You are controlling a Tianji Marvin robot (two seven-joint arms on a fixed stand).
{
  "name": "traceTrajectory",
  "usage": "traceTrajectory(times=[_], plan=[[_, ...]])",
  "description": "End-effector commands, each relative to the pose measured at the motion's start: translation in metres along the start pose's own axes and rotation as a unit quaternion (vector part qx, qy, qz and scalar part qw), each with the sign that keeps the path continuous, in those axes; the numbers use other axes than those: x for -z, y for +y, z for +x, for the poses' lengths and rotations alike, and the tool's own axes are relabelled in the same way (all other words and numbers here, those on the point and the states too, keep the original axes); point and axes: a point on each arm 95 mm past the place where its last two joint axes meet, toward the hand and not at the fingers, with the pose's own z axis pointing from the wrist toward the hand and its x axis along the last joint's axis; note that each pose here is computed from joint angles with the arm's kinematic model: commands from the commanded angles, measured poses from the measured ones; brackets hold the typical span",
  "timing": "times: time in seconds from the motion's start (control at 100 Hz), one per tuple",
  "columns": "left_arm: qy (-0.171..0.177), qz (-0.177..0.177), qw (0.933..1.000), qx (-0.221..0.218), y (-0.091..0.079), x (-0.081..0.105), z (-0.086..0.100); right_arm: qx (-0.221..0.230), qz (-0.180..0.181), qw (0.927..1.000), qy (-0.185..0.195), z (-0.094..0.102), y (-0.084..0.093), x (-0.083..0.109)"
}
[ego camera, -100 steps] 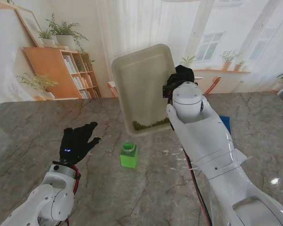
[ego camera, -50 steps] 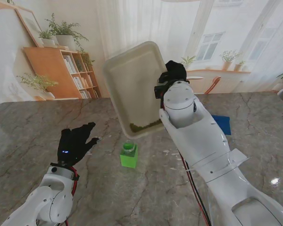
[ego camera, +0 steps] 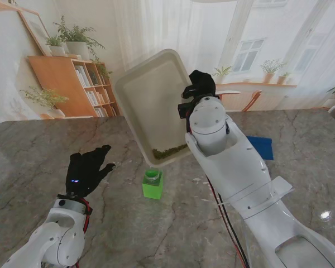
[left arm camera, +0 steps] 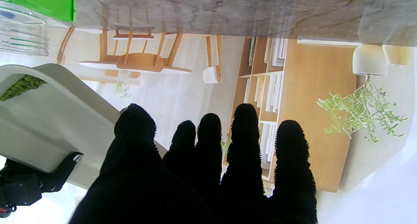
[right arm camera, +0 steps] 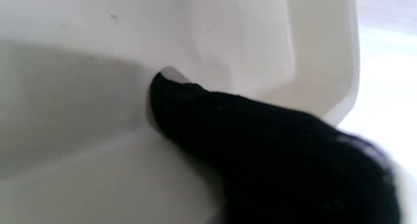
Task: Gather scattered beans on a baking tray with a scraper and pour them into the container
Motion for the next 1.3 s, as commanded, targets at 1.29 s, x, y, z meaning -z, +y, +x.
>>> traceTrajectory(times=[1.29], plan=[[0.204, -0.012, 0.9788, -0.008, -0.063, -0.022, 0.04, -0.004, 0.035, 0.9988, 0.035, 0.019, -0.014, 0.008]])
